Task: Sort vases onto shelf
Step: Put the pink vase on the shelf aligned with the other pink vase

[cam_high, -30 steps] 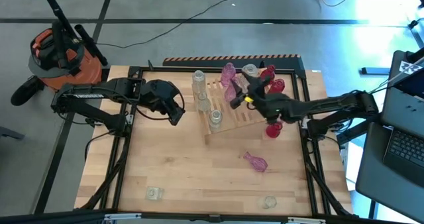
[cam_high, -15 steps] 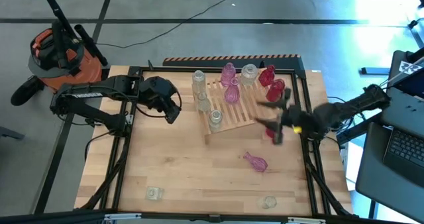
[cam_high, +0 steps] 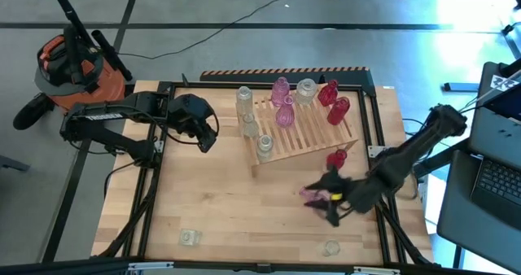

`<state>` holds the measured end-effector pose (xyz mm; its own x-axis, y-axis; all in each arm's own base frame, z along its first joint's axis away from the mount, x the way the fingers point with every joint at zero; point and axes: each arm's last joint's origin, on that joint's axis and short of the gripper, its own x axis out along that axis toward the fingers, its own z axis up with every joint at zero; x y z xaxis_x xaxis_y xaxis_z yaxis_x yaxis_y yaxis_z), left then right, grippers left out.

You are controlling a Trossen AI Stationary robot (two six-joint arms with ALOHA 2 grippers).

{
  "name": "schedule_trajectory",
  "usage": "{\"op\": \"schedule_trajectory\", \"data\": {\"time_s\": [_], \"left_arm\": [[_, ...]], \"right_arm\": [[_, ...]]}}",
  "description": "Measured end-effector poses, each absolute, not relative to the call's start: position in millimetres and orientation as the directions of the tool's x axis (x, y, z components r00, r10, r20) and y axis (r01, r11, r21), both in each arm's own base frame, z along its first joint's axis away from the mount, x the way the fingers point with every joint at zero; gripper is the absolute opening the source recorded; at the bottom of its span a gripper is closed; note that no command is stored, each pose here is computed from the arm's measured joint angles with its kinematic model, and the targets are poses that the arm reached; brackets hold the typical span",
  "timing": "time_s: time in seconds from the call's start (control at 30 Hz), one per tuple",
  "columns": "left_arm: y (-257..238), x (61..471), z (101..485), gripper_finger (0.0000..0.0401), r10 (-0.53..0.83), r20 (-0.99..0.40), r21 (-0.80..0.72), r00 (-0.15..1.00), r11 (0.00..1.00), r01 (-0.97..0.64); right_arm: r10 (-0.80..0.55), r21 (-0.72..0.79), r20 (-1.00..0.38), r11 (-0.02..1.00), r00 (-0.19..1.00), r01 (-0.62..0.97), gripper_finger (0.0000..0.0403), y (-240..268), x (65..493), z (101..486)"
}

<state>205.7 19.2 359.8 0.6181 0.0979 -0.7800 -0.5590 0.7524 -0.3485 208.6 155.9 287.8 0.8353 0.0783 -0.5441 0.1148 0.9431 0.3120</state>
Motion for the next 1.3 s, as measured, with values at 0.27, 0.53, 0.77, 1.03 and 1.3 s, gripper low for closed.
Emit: {"op": "schedule_trajectory", "data": {"time_s": [0.27, 0.53, 0.77, 1.03, 1.3], "left_arm": [[19, 203, 359, 0.0, 0.084, -0.795, -0.332, 0.601, 0.769, -0.547], [19, 203, 358, 0.0, 0.085, -0.799, -0.306, 0.596, 0.795, -0.524], [19, 202, 358, 0.0, 0.083, -0.803, -0.298, 0.59, 0.802, -0.518], [19, 202, 358, 0.0, 0.087, -0.803, -0.294, 0.59, 0.803, -0.518], [19, 202, 358, 0.0, 0.093, -0.802, -0.279, 0.589, 0.815, -0.508]], "right_arm": [[0.048, 0.423, -0.733, 0.813, 0.678, 0.4, 0.0193, 171, 216, 243], [-0.046, 0.264, -0.86, 0.812, 0.509, 0.52, 0.0193, 147, 223, 225], [-0.037, 0.184, -0.916, 0.845, 0.399, 0.501, 0.0193, 131, 241, 205], [0.067, 0.172, -0.965, 0.889, 0.252, 0.425, 0.0193, 123, 260, 176], [0.081, 0.154, -0.979, 0.898, 0.188, 0.413, 0.0192, 117, 276, 146]]}}
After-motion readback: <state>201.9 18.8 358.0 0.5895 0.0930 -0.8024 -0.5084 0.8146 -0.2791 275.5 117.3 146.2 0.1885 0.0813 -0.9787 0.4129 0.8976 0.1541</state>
